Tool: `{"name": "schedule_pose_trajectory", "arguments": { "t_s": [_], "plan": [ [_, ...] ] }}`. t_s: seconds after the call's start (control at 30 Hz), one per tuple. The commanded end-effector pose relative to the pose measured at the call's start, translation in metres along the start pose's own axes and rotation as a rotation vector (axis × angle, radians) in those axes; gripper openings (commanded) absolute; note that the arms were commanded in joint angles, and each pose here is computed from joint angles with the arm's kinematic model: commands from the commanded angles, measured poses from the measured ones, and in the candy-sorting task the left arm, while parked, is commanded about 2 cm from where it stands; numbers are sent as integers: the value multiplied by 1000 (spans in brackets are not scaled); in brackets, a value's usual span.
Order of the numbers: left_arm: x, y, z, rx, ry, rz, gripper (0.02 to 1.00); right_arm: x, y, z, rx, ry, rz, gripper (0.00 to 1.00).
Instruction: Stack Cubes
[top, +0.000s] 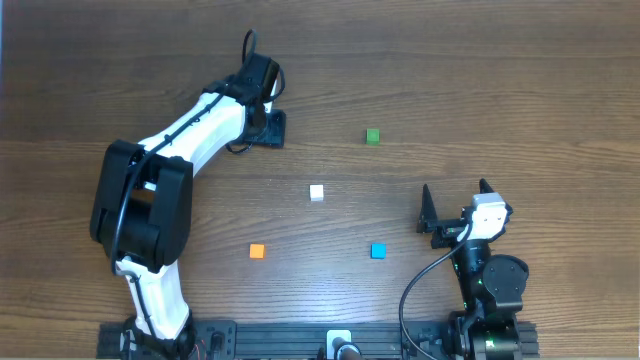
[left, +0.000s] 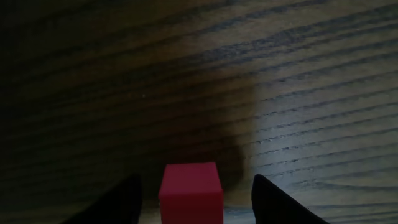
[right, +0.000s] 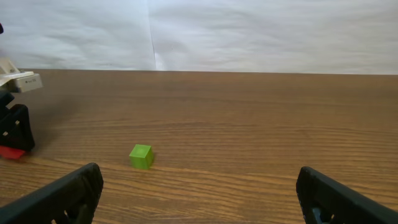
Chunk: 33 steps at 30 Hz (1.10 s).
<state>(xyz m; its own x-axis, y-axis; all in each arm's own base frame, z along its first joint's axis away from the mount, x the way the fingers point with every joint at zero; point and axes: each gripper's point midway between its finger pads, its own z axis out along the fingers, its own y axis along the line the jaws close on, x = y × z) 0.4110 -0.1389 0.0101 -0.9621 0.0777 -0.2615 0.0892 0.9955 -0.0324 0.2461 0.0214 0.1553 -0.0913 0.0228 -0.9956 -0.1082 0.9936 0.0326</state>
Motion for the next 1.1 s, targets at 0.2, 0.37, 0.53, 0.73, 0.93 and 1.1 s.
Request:
{"name": "schedule_pose_trajectory", "arguments": {
  "t_s": [0.2,0.37,0.53,0.73,0.93,1.1],
  "plan": [
    [-2,6,7,-14,8,-3,454,4,1,1,-4,9,-1,991],
    [-2,6,7,-14,8,-3,371,4,1,1,-4,9,-1,993],
    [-2,6,7,-14,8,-3,246,4,1,1,-4,9,-1,993],
    [-4,7,5,-24,0,-31,132,4,1,1,-4,9,-1,991],
    [-11,0,-30,-26,-22,-106,75,4,1,1,-4,9,-1,993],
    [-5,-27,-83,-1,-59,-171,42,4,1,1,-4,9,-1,991]
  ]
}}
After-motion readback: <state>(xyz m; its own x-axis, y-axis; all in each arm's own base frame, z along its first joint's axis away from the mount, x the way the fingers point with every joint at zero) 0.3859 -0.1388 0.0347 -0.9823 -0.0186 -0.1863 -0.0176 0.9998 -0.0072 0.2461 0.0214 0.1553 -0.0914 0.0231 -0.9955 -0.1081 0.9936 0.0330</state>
